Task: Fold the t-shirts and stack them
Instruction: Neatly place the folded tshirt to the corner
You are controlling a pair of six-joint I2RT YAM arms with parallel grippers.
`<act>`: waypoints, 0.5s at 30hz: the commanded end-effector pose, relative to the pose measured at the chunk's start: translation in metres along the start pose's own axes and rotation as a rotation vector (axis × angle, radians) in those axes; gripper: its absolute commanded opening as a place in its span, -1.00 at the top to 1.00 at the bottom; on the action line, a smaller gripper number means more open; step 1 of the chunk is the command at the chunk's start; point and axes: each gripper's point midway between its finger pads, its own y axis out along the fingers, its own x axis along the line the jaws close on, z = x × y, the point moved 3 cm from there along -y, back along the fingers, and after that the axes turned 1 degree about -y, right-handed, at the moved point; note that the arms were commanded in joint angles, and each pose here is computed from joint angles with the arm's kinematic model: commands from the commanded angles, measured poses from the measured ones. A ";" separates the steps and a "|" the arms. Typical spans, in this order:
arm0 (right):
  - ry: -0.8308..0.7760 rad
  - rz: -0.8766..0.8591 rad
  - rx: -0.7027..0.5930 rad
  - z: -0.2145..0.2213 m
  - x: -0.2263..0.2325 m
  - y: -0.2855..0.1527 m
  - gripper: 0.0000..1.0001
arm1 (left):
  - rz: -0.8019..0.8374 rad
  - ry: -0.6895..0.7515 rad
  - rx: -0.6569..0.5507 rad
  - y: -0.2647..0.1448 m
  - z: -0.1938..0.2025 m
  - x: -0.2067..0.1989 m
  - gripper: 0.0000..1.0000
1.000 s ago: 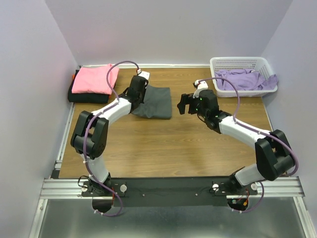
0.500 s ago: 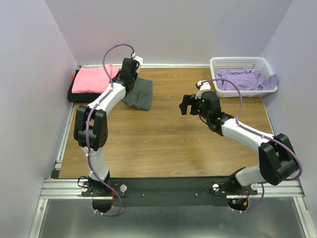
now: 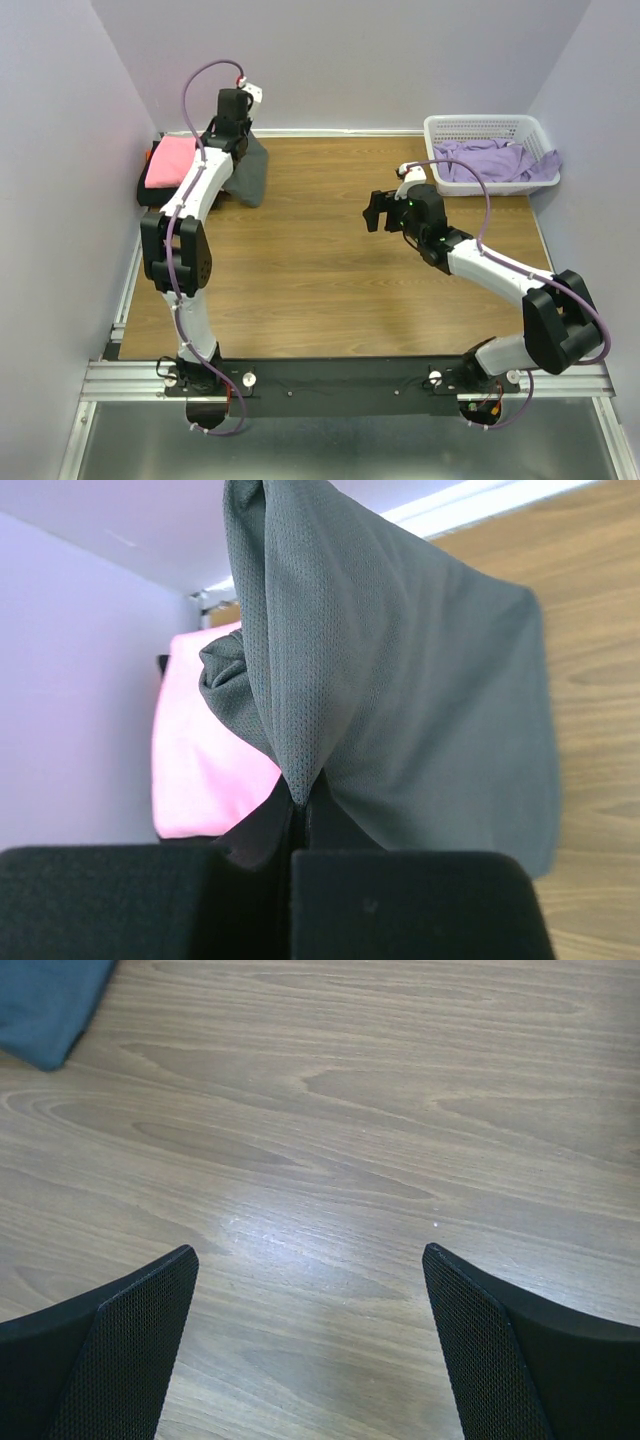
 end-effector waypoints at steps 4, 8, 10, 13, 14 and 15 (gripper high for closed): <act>-0.011 0.021 -0.023 -0.004 -0.005 0.001 -1.00 | -0.079 -0.003 -0.048 -0.015 -0.030 0.046 1.00; -0.010 0.018 -0.022 -0.004 -0.004 0.001 -1.00 | -0.103 -0.022 -0.078 -0.022 -0.045 0.066 1.00; -0.008 0.014 -0.023 -0.004 -0.003 0.001 -1.00 | -0.118 -0.033 -0.102 -0.027 -0.053 0.078 1.00; -0.006 0.005 -0.024 -0.005 -0.002 0.000 -1.00 | -0.129 -0.039 -0.105 -0.028 -0.055 0.087 1.00; -0.004 0.005 -0.026 -0.005 -0.002 -0.001 -1.00 | -0.135 -0.043 -0.098 -0.027 -0.052 0.091 1.00; -0.006 0.002 -0.027 -0.006 -0.001 -0.001 -1.00 | -0.140 -0.052 -0.100 -0.027 -0.052 0.095 1.00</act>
